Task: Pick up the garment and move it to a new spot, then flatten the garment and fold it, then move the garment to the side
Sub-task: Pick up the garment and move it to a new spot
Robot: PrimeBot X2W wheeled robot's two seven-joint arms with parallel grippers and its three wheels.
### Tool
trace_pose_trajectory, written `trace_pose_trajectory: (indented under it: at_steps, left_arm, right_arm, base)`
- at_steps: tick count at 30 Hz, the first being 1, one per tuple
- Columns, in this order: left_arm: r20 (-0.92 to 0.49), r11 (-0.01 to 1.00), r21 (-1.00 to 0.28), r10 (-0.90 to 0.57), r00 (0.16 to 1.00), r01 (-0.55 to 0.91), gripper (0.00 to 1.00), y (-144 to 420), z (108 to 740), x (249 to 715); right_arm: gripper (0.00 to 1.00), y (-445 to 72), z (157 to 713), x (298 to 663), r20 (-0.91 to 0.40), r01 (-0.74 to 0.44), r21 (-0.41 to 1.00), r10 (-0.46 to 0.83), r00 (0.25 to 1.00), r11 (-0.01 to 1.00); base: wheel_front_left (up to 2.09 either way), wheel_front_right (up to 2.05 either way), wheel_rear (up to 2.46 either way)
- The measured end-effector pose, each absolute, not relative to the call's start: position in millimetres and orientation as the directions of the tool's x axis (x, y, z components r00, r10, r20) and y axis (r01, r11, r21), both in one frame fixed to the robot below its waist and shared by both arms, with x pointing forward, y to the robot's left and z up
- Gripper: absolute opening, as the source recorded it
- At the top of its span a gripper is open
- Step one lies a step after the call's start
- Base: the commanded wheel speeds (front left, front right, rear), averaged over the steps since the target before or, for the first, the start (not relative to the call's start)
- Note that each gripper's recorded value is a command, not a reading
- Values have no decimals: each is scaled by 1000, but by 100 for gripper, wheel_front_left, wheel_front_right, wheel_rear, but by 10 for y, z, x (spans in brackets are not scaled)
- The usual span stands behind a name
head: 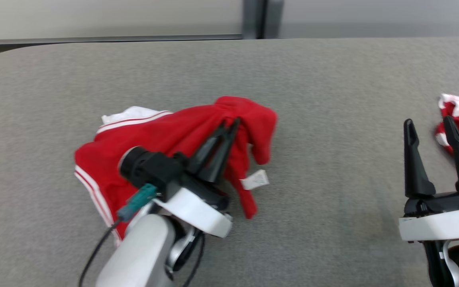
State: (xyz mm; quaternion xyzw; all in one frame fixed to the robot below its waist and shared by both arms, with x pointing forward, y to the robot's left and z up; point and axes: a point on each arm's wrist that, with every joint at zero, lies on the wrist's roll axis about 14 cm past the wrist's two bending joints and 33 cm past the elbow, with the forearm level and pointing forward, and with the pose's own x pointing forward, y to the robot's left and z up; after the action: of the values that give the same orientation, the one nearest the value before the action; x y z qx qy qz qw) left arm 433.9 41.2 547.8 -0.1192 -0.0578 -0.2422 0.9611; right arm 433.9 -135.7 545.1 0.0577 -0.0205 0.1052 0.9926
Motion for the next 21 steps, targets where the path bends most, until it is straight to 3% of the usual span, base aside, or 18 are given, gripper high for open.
trace_pose_trajectory:
  at_steps: [6,12,13,14,19,21]
  left_arm:
    - [186,662,-238,-687,702,711,0,-555,5464,4249]
    - [63,526,-337,-815,576,781,0,-1155,4957,4126]
    - [46,515,-346,-825,563,784,43,-1213,4869,4118]
    - [46,515,-346,-825,563,784,100,-1213,4869,4118]
    - [43,485,-317,-851,524,815,100,-1390,4669,4201]
    - [63,513,-300,-831,553,805,100,-1311,4709,4291]
  right_arm:
    - [100,-1715,5329,4214,31,-105,121,102,994,987]
    - [100,-2125,5153,4047,0,25,143,-25,1000,989]
    - [100,-2174,5110,4024,-9,42,145,-41,999,989]
    - [100,-2174,5110,4024,-9,42,145,-41,999,989]
    - [100,-2423,4873,3934,-63,131,134,-124,990,982]
    - [100,-2452,4844,3927,-69,141,132,-133,989,981]
  base:
    - [0,0,0]
    - [0,0,0]
    - [0,0,0]
    - [0,0,0]
    - [0,0,0]
    - [0,0,0]
